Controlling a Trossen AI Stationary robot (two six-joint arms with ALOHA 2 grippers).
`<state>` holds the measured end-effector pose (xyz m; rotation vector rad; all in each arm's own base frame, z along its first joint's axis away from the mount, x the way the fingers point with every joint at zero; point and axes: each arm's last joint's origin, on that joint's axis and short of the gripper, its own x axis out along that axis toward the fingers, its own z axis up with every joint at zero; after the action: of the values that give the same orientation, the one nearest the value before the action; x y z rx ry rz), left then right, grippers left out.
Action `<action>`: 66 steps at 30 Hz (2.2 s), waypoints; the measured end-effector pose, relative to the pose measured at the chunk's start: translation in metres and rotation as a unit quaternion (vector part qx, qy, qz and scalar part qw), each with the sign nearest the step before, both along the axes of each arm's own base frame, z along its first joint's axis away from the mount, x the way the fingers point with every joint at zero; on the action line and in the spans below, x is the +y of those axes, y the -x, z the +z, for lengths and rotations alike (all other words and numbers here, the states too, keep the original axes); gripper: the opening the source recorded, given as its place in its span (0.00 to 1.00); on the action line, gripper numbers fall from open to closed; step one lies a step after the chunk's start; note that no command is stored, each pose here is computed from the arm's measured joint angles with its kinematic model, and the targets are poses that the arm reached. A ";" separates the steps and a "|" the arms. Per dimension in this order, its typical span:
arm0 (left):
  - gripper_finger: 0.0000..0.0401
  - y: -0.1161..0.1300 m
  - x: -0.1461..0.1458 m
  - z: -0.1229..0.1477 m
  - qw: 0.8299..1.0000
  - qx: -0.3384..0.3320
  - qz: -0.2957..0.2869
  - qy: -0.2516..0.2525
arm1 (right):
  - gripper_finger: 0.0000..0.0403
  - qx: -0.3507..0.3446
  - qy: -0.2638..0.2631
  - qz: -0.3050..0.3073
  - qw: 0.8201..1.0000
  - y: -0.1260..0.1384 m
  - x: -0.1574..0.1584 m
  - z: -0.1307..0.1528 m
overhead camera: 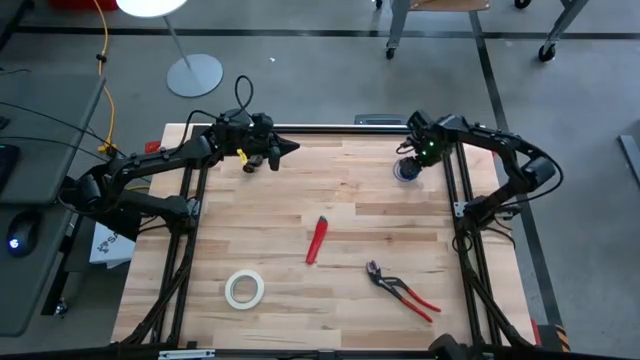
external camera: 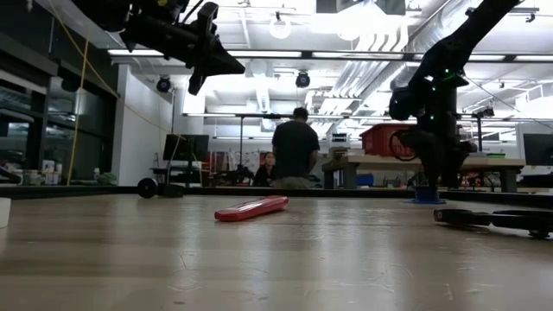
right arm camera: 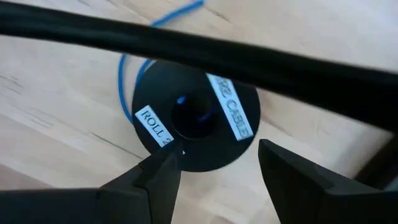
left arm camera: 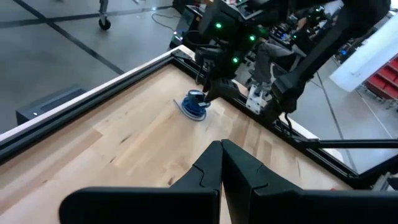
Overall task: Coil cords
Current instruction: Uncoil the blue wire cable from the black spool
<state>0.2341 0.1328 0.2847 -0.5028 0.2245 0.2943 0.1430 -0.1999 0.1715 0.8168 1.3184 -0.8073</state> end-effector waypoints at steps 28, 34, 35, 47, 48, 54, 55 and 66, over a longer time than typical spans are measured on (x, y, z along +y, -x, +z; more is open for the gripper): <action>0.00 0.000 0.000 0.000 1.000 -0.006 0.009 0.024 | 0.51 0.010 0.044 0.049 0.998 -0.022 -0.022 -0.005; 0.00 0.000 0.000 0.000 1.000 -0.006 0.009 0.025 | 0.49 0.019 0.034 0.041 0.998 -0.024 -0.025 -0.016; 0.00 0.000 0.000 0.000 1.000 -0.006 0.009 0.024 | 0.47 0.016 0.038 0.040 0.998 -0.025 -0.026 -0.016; 0.00 0.001 0.009 0.037 0.982 -0.178 0.018 -0.059 | 0.16 -0.040 0.090 0.040 0.994 -0.021 -0.018 0.020; 0.00 0.002 0.010 0.041 0.978 -0.197 0.020 -0.071 | 0.16 -0.048 0.099 0.039 0.993 -0.019 -0.016 0.026; 0.01 0.012 0.018 0.059 0.965 -0.246 0.041 -0.081 | 0.16 -0.160 0.149 0.021 0.976 -0.009 0.007 0.077; 0.02 0.013 0.018 0.063 0.968 -0.234 0.041 -0.078 | 0.16 -0.194 0.163 0.021 0.967 -0.008 0.013 0.088; 0.37 -0.002 0.006 0.124 0.975 -0.160 0.002 -0.155 | 0.16 -0.486 0.326 0.015 0.811 -0.029 0.059 0.179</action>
<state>0.2357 0.1385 0.4091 -0.2350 -0.1364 0.2417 0.1722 -0.1407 0.3501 0.5027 0.0971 -0.5987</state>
